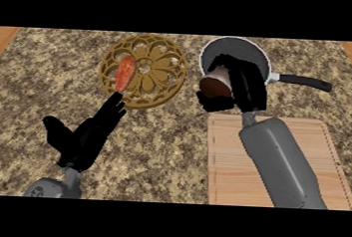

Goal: Pick the cupcake from the cutting board and place it in the pan

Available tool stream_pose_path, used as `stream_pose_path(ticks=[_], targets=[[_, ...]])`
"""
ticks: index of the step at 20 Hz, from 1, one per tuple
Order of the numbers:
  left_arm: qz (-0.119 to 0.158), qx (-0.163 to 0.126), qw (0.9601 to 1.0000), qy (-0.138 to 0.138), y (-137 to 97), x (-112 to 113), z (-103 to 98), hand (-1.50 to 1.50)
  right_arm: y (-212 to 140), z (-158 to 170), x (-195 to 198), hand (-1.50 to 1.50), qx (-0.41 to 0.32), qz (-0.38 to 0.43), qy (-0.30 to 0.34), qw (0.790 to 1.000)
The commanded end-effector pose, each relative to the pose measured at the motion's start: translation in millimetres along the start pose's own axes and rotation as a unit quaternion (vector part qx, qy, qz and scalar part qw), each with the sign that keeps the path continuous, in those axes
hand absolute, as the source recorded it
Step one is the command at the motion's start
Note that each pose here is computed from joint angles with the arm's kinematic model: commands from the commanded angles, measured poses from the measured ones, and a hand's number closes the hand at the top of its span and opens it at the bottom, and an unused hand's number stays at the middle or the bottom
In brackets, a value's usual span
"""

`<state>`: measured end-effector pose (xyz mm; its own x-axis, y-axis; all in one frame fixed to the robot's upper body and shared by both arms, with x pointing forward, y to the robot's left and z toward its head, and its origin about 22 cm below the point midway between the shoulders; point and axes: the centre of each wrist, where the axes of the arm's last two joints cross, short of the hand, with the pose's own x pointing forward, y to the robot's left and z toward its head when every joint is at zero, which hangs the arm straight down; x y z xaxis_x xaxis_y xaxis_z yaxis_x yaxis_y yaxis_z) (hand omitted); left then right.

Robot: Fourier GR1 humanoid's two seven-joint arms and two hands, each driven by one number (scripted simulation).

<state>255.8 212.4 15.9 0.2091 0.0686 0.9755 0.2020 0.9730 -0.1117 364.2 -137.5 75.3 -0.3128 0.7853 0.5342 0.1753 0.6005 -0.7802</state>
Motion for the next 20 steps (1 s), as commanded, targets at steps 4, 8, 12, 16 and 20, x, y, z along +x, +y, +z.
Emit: stream_pose_path(ticks=[4, 8, 12, 16, 20], targets=[[0.002, -0.007, 1.0, 0.001, 4.3, -12.4, -3.5, 0.0, 6.3, -44.2, -29.7, 1.5, -0.097, 0.021, 0.032, 0.995], [-0.008, -0.022, 0.9997, -0.008, 4.6, 15.0, -6.4, 0.0, -10.9, -52.7, -67.7, 1.5, -0.131, 0.009, 0.058, 0.99], [-0.003, -0.027, 0.9995, -0.012, -10.5, 9.7, -8.2, 0.0, -20.4, -51.4, -94.0, 1.5, -0.147, 0.006, 0.06, 0.987], [-0.006, -0.037, 0.9992, -0.015, -9.5, 1.8, -4.8, 0.0, -43.5, -65.3, -102.3, 1.5, -0.144, 0.012, 0.06, 0.988], [-0.015, -0.044, 0.9988, -0.017, -11.8, 9.5, -8.1, 0.0, -37.5, -45.5, -130.7, -1.5, -0.056, 0.08, 0.148, 0.984]])
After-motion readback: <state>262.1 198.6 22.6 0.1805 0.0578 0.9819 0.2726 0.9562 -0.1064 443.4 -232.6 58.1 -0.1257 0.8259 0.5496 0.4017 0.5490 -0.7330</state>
